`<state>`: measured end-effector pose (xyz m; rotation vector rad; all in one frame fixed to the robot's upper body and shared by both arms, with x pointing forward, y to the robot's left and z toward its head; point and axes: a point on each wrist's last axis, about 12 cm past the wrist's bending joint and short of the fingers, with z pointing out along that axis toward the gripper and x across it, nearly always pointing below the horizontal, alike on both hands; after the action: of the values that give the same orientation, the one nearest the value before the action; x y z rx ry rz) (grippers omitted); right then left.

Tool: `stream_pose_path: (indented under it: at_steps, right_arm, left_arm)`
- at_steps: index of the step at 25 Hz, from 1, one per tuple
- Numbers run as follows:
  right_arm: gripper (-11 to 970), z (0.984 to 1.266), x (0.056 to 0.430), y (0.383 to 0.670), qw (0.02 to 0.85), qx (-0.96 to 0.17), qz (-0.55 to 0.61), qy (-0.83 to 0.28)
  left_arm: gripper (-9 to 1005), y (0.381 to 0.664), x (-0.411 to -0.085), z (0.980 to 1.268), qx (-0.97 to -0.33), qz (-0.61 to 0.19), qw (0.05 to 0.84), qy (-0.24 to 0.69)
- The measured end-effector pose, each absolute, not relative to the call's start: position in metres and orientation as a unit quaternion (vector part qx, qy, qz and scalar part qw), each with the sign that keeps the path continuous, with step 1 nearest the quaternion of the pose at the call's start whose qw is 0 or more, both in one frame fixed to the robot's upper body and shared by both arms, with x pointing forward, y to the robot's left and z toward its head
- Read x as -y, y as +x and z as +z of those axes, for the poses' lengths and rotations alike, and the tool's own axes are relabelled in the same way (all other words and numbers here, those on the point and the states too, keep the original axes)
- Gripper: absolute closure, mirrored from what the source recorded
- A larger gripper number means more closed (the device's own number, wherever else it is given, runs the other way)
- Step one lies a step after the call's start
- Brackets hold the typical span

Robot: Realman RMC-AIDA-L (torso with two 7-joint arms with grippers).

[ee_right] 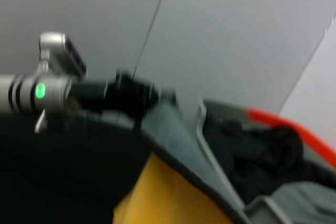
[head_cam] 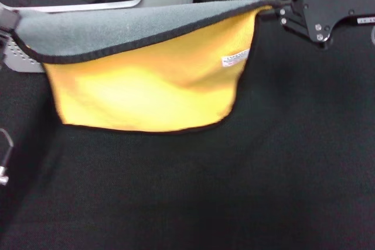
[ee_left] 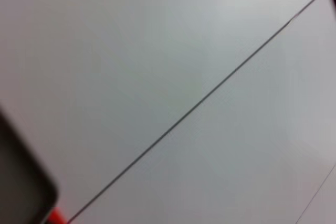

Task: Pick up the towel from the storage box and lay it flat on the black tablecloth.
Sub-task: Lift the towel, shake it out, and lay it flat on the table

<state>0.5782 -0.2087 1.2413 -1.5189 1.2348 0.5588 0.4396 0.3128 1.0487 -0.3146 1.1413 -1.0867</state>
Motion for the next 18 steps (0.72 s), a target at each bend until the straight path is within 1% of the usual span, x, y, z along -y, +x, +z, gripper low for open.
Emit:
stream_pose_path:
  at_steps: [5, 18]
  right_arm:
    - [930, 1.24, 0.211, 0.578, 0.515, -0.527, 0.23, -0.636]
    - [928, 1.24, 0.21, 0.579, 0.515, -0.529, 0.229, -0.635]
  left_arm:
    - [983, 0.44, -0.318, 1.059, -0.484, -0.503, 0.704, -0.128]
    - [984, 0.446, -0.311, 1.061, -0.479, -0.514, 0.702, -0.121]
